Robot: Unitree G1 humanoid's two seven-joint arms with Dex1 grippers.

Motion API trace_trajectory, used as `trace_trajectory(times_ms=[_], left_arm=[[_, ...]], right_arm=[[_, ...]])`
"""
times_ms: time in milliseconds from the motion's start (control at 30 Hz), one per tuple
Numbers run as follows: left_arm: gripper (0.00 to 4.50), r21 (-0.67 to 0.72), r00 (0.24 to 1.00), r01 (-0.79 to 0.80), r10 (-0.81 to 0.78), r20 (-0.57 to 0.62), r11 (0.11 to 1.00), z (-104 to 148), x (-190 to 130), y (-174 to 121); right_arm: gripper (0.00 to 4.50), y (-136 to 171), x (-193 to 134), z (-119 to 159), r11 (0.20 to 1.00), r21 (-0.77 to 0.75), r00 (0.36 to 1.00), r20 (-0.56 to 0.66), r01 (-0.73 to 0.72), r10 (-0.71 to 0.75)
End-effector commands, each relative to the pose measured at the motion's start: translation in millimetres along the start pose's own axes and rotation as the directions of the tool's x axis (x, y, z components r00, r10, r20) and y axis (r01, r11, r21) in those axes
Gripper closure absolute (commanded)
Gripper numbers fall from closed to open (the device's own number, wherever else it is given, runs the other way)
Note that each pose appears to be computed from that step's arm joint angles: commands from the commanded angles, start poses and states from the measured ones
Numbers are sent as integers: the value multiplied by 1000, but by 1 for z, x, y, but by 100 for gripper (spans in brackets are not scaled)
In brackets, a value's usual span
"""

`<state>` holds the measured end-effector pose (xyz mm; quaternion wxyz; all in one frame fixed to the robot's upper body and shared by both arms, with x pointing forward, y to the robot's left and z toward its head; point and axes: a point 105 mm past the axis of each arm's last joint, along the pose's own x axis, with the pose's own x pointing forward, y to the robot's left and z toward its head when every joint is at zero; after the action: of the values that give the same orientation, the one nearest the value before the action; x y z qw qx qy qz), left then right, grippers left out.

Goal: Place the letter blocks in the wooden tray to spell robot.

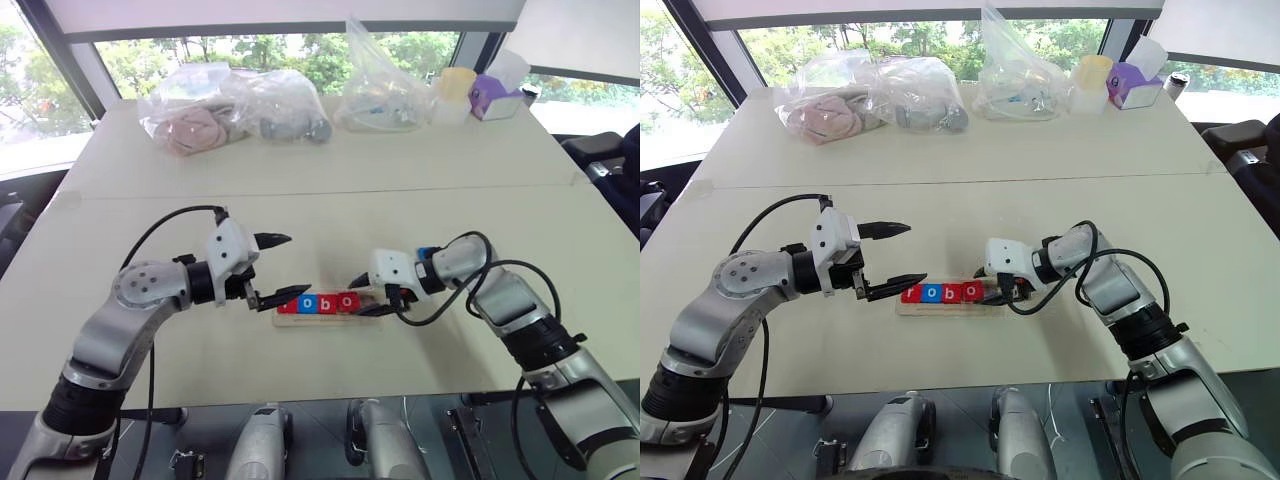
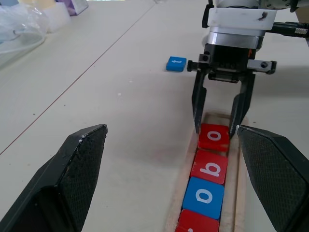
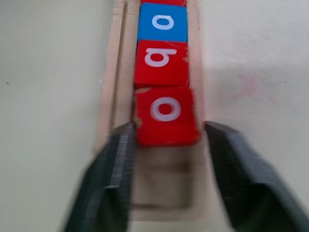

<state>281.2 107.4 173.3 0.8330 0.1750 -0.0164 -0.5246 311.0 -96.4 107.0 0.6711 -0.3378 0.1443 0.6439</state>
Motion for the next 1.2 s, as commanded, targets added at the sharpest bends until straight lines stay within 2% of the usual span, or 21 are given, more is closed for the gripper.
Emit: trace_trajectory(times_ms=[33, 233, 433, 700, 933, 1067, 1200], left_arm=[[0, 37, 1000, -6, 5, 30, 999, 12, 0, 1], [0, 36, 999, -7, 6, 35, 999, 12, 2, 1], [0, 37, 999, -6, 5, 37, 999, 13, 3, 1], [0, 38, 999, -5, 4, 40, 999, 13, 3, 1], [0, 31, 999, -6, 5, 41, 999, 13, 3, -1], [0, 26, 999, -3, 2, 41, 1000, 12, 3, -3], [0, 23, 999, 4, -5, 41, 1000, 12, 4, -3]], right_arm=[[5, -4, -2, 15, 999, -49, 1000, 23, -1, 2], [1, -16, -11, 28, 998, -44, 997, 62, 43, -40], [1, -21, -18, 26, 996, -62, 997, 46, 68, -65], [1, 1, -31, 30, 997, -57, 998, 40, 47, -45], [1, 12, -31, 36, 980, -90, 984, 50, 175, -171], [1, 4, -32, 29, 951, -138, 961, 4, 276, -278], [1, 4, -35, 19, 945, -151, 954, -36, 289, -298]])
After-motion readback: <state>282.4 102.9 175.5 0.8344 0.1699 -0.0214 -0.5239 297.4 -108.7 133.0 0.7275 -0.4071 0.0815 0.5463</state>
